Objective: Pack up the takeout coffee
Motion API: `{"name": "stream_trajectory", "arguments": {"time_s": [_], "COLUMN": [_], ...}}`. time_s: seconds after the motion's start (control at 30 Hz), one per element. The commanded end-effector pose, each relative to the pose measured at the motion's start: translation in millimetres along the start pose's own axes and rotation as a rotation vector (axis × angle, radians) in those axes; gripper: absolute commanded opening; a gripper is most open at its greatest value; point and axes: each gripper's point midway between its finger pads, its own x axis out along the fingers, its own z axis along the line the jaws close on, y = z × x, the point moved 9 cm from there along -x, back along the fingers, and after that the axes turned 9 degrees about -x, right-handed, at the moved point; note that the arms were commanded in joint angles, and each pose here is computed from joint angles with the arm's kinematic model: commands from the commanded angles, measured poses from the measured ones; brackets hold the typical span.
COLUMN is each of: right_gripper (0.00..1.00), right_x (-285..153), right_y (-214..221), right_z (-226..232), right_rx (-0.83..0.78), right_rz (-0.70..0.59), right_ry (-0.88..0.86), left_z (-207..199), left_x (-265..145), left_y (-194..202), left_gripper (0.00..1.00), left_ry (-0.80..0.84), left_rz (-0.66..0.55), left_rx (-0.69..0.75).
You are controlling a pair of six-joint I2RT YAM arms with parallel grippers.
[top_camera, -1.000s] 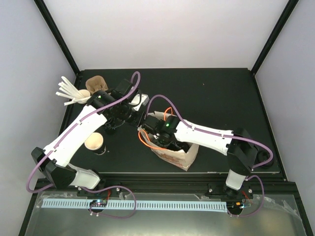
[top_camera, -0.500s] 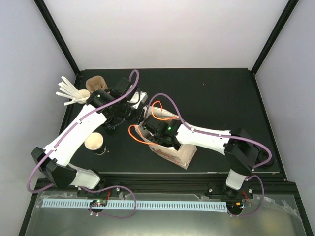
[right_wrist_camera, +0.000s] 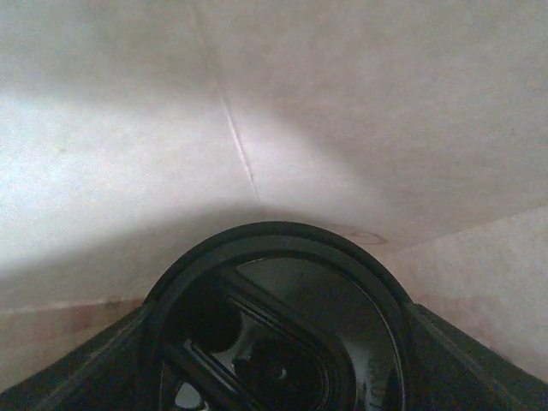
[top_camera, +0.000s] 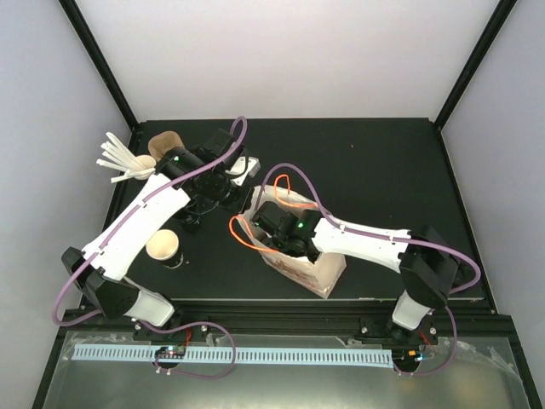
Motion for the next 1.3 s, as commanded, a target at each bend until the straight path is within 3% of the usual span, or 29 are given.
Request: {"name": "stream_trajectory", "arguments": {"time_s": [0.0,0.07,0.1,0.37,0.7,0.83,1.07,1.27], "right_gripper": [0.80,0.99,1.00,1.00,1.00,0.99,0.86,0.85], "right_x": [-6,-19,-26,-90,-146,-152,-149,-144], "right_y": [48,33,24,-36,-18,2,34,48], "right_z": [0,-4,-5,-21,-29,-24,5,20], "right_rx": [-0.038,-0.027,-0.023,-0.003,-0.012,-0.008,-0.095,-0.155], "right_rz": [0.287,0.216,0.180,-0.091,-0.300,-0.306,-0.230,-0.193], "right_ry": [-0.001,0.010,0.014,0.055,0.018,-0.049,-0.194,-0.199], "left_z": [-14,-14,-14,-11,2,2,6,7], "left_x": [-34,-36,-37,-42,-40,-44,-52,-59], "left_y": [-10,-9,-9,-4,4,3,14,17], "left_gripper": [0.03,0.03,0.03,0.03,0.02,0.02,0.02,0.02], "left_ry": [0.048,0.046,0.045,0.027,-0.059,-0.057,-0.018,0.009], "left_rz": [-0.112,-0.119,-0.120,-0.127,-0.158,-0.191,-0.283,-0.384], "left_rx": [0.064,0.076,0.079,0.081,0.080,0.089,0.119,0.114]}}
